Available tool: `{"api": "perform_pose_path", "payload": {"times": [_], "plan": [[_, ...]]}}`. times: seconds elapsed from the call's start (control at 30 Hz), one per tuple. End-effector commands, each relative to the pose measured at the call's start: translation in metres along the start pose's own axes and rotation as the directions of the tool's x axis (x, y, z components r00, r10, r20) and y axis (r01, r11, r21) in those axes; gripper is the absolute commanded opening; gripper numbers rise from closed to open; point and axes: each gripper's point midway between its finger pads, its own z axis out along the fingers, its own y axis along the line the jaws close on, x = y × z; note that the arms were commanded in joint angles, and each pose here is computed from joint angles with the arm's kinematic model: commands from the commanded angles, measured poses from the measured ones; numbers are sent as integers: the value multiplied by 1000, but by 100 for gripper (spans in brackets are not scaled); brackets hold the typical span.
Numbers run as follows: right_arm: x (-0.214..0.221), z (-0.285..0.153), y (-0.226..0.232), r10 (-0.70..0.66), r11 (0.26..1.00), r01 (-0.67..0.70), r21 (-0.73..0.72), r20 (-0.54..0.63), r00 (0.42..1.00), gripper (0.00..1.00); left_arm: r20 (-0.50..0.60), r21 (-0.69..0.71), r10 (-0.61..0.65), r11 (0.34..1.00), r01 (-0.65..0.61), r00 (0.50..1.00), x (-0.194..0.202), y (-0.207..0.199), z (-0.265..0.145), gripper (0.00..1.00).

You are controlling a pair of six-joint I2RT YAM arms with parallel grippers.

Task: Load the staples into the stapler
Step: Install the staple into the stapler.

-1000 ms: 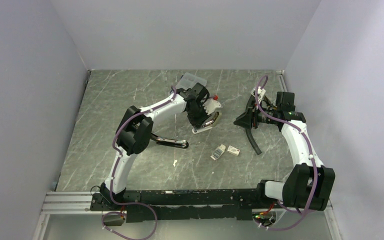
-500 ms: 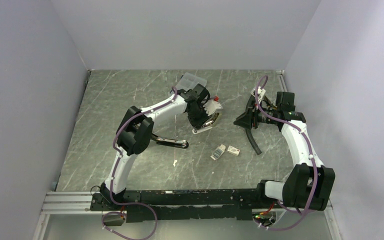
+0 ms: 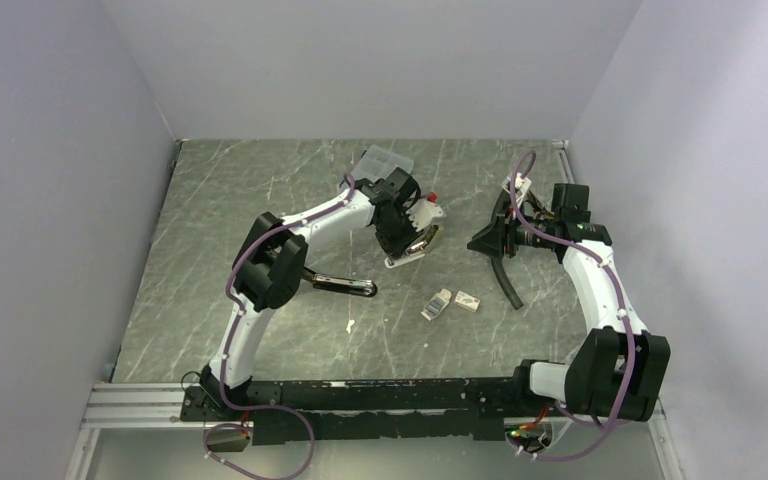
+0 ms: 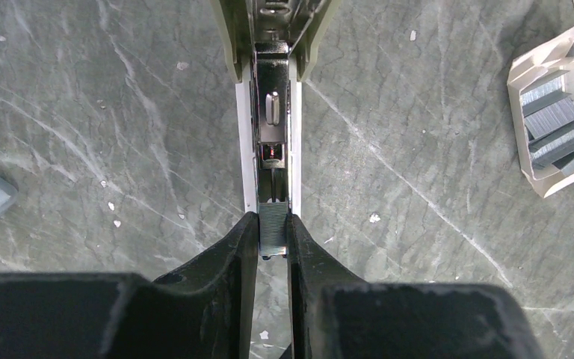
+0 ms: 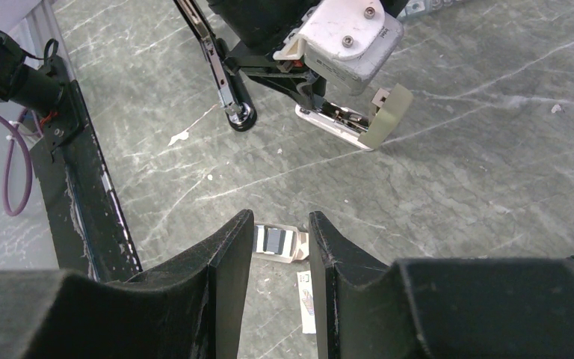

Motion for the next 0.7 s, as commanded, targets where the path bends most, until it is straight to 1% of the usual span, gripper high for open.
{"api": "perform_pose_path", "payload": {"times": [0.0,0.3,0.67], "plan": [[-15,-3,4,-50,998,51,-27,33,998,37,6,-7,-18,1000,18,1000,-6,-5,-7,24],[-15,-3,4,-49,998,50,-28,33,998,37,-1,-12,-31,999,31,1000,-6,-6,-8,29],[-15,-3,5,-48,998,48,-29,33,998,37,23,-39,-25,999,26,999,-15,-3,-16,35]]}}
